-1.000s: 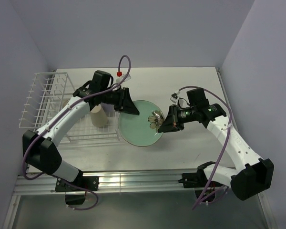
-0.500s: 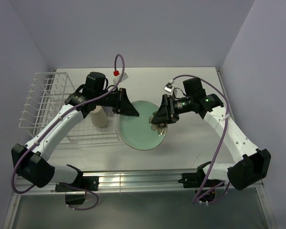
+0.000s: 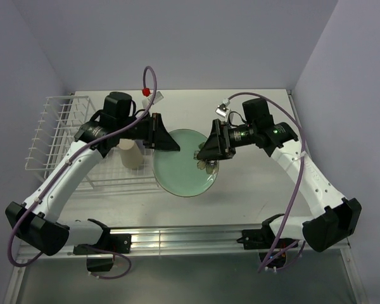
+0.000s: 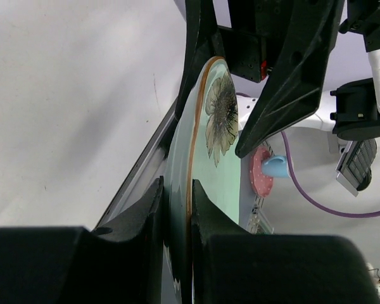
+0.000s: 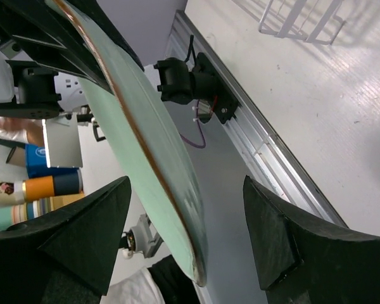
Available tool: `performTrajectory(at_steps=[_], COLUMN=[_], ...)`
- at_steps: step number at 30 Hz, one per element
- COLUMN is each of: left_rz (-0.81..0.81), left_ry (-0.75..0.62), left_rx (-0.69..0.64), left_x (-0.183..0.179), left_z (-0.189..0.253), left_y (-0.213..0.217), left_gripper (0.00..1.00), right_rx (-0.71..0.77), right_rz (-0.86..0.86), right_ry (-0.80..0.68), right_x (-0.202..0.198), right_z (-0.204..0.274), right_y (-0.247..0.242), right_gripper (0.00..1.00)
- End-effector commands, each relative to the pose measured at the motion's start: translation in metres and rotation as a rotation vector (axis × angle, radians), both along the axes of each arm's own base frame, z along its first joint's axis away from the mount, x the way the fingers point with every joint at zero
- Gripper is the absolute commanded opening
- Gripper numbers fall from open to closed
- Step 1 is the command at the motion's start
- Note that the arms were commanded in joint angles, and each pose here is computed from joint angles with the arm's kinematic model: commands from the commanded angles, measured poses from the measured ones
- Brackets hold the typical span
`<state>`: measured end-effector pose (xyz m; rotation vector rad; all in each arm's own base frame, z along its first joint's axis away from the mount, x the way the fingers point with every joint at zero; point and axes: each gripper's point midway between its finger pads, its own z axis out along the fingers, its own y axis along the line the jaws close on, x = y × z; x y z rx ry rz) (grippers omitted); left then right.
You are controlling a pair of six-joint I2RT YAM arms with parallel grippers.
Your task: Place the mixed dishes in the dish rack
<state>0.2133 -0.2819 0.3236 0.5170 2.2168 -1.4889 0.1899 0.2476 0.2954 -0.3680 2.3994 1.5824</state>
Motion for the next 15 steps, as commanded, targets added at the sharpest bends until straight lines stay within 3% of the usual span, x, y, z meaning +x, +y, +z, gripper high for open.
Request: performTrajectory(at_steps=[1,6,15], left_rz=[-0.007,0.092,0.098], left_ry=[-0.127,-0.179,-0.209], left_rx=[-0.081,-0.011,-0.065], left_x=[-0.01,0.004,-0.004], left_z=[0.049,0.054,0.066], left_y=[0.008,0.03,0.037], left_gripper=[0.0,0.0,0.0], right_rx=[0.04,0.024,0.08], right_rz=[0.035,0.02,0.072], right_ry=[-0.108,-0.116,-0.168], right_x=[0.0,0.005,0.003], right_z=[0.024,0.026,0.049], right_y=[0.006,0.006,0.025], right_gripper=[0.78,0.78,0.78])
